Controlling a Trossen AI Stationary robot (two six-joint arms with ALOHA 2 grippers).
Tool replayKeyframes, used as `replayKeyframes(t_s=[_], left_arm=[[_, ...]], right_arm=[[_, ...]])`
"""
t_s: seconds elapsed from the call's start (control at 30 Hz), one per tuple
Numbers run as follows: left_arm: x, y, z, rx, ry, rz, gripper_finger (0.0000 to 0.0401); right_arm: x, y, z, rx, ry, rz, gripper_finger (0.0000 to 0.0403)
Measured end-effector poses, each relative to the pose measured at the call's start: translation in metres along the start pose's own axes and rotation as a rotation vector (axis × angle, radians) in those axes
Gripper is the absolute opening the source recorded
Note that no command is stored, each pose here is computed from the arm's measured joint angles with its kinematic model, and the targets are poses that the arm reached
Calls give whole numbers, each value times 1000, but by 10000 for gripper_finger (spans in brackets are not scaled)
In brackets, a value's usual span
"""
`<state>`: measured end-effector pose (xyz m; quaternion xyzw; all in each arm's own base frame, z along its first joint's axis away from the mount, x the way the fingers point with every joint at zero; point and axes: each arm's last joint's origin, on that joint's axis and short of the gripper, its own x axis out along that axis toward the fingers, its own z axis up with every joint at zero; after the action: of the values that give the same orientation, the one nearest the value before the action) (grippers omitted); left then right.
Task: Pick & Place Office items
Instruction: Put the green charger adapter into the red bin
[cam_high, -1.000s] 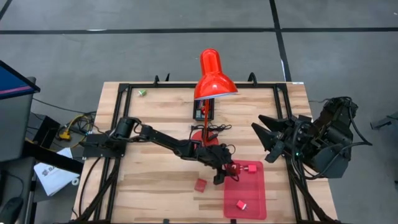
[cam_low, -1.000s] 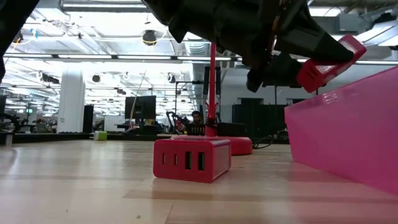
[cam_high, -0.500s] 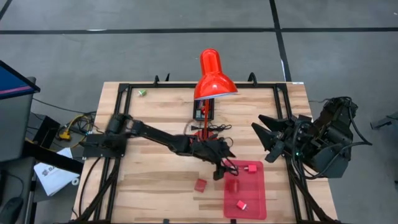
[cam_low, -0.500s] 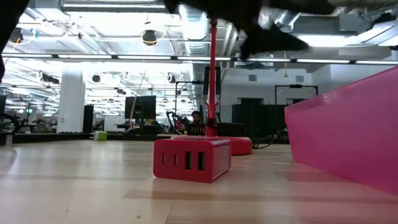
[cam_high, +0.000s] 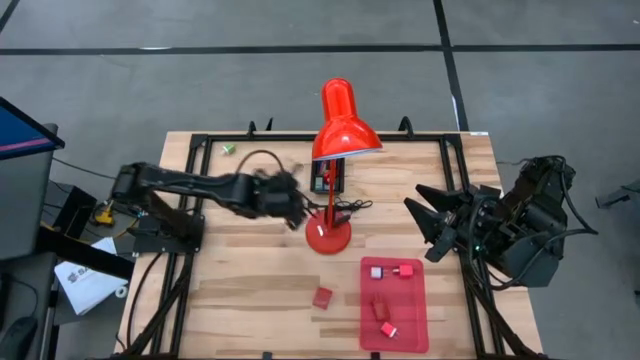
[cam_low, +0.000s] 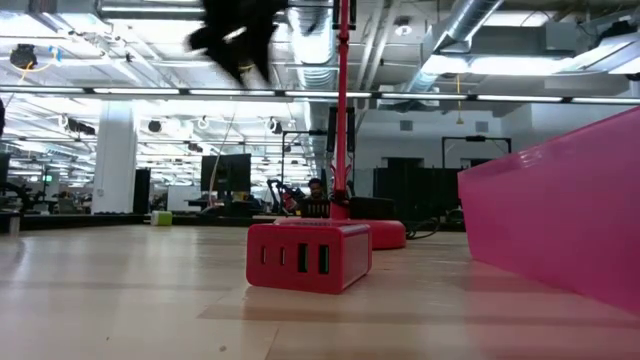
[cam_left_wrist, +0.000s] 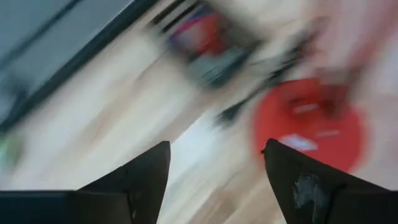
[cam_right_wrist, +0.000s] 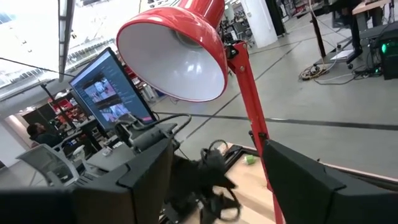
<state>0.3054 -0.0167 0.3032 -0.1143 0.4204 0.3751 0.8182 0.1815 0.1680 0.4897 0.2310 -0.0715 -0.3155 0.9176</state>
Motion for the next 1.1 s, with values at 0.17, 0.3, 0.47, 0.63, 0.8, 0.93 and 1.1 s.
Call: replayKeyframes(t_s=[0.17,0.3,0.47,0.63,0.8,0.93,1.1], left_arm=[[18,53,-53,-350,168,174,232],[44,89,-96,-668,236,184,220],[75,132,-111,-1037,133,62,208],[90,186,-95,-1106,-37,40,208],[95,227,-68,-920,-80,-80,217],[95,244,-41,-727,-114,-66,224],[105,258,-1,-503,-91,-19,226]], right_arm=[[0,0,0,-10,-7,-7,245],[0,-1,0,-15,-10,-11,245],[0,-1,0,-29,-10,-11,245],[0,-1,1,-36,-11,-12,245],[0,-1,1,-38,-11,-13,245],[1,-1,1,-37,-13,-15,245],[2,-2,1,-36,-14,-19,245]])
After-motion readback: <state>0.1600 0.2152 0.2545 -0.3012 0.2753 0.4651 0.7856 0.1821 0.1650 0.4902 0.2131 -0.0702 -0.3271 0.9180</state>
